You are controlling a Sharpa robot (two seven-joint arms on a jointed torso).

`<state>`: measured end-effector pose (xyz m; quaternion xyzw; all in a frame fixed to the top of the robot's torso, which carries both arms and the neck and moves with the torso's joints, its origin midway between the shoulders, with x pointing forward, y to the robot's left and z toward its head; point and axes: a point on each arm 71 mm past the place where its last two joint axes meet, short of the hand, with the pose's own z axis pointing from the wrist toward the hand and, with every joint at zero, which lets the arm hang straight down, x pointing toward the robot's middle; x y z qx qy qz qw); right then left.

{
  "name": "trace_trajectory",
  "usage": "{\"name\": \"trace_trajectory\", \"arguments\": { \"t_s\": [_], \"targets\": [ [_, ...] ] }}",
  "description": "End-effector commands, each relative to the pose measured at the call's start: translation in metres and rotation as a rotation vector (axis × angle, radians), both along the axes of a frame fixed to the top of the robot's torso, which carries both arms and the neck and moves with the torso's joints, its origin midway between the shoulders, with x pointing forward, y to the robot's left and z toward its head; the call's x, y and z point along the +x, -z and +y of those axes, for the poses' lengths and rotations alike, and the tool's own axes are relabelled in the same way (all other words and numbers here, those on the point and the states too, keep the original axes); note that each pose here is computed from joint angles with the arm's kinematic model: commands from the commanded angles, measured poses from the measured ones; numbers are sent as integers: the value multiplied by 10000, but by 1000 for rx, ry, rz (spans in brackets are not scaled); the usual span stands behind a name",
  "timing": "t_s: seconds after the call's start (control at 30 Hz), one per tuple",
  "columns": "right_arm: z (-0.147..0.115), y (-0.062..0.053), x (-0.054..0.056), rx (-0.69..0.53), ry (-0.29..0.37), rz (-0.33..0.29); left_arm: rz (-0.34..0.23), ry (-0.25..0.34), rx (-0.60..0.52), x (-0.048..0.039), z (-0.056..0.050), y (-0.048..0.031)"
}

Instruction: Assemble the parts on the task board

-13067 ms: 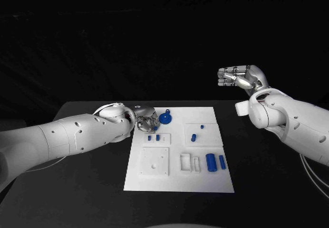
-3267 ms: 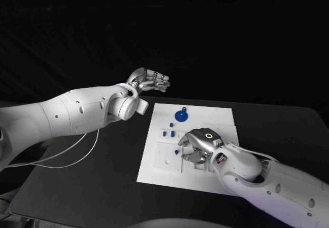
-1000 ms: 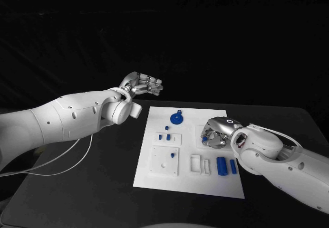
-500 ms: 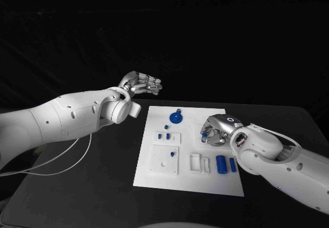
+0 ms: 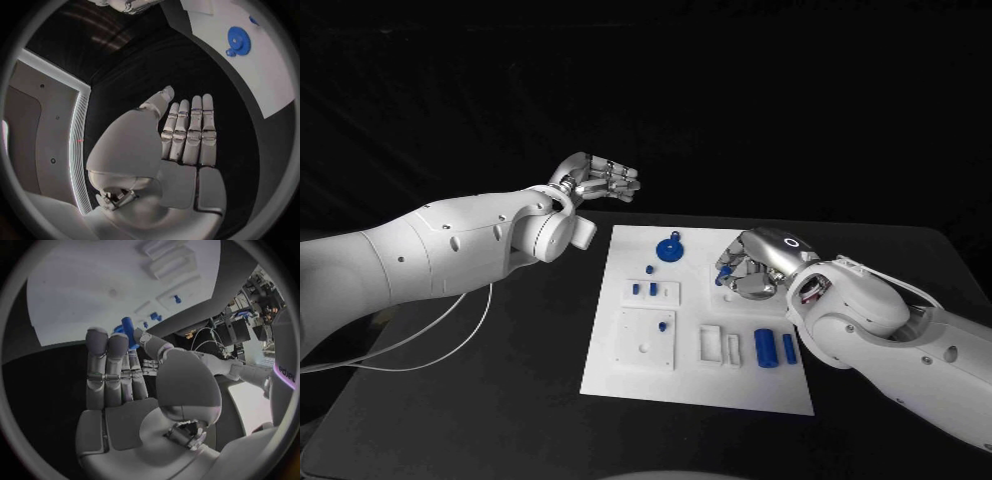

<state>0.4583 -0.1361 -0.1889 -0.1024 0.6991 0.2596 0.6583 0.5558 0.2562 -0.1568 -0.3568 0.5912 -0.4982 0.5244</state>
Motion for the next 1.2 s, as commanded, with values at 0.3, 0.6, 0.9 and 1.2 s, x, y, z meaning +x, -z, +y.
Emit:
{"name": "trace_trajectory", "arguments": {
  "t_s": [0.3, 0.6, 0.9, 1.2],
  "targets": [
    [254, -108, -143, 96, -100, -32, 1, 15, -10, 15, -43, 3],
    [617, 82, -361, 89, -221, -4, 4, 22, -15, 22, -88, 13],
    [877, 257, -541, 66, -314, 13, 6, 30, -19, 25, -128, 19],
    [998, 364, -639, 50, -360, 25, 8, 36, -20, 24, -151, 22]
  ]
}}
